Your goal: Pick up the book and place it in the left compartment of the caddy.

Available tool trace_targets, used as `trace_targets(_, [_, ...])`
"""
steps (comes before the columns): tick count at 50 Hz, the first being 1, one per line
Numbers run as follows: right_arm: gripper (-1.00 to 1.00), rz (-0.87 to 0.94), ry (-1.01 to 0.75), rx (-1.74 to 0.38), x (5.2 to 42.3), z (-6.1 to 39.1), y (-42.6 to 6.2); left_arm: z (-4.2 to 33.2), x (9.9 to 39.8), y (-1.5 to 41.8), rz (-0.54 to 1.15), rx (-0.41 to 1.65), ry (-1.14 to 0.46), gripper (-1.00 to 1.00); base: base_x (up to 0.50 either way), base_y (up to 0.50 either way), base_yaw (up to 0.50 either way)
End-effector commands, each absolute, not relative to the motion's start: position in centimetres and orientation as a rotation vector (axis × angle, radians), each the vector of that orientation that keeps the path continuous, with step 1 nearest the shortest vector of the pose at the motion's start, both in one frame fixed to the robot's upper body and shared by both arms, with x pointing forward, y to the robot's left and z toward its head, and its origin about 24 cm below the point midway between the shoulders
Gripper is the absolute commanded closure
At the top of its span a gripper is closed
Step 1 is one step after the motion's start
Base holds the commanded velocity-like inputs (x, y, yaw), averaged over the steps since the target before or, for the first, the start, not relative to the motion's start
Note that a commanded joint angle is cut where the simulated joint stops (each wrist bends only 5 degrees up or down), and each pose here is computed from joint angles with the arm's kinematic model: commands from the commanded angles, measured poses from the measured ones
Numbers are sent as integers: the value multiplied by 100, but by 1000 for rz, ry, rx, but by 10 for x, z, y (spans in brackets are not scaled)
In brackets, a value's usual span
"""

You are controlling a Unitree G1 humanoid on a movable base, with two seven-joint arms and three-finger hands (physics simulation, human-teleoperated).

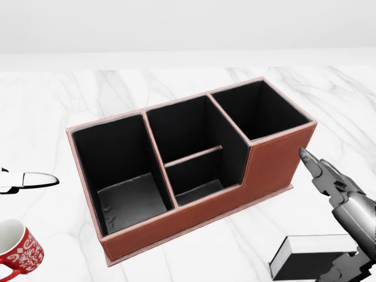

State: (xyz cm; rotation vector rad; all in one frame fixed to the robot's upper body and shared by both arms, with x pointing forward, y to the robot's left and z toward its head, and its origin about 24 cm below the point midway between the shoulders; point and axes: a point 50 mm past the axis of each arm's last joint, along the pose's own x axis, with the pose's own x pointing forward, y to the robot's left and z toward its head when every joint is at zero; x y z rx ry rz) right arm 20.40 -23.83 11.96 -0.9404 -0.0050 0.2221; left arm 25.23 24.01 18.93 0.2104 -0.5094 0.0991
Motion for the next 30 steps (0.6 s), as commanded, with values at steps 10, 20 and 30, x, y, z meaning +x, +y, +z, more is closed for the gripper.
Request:
trace_targets(10, [-100, 274, 100, -962, 213, 98, -238, 189, 250, 241, 100, 214, -511, -100, 0, 0, 0])
trace_targets(20, [-100, 288, 127, -986, 218, 94, -239, 186, 252, 242, 102, 208, -497, -100, 0, 0, 0])
trace_targets(30, [-100, 306, 202, -1019, 224, 82, -245, 181, 253, 243, 108, 204, -471, -100, 0, 0, 0])
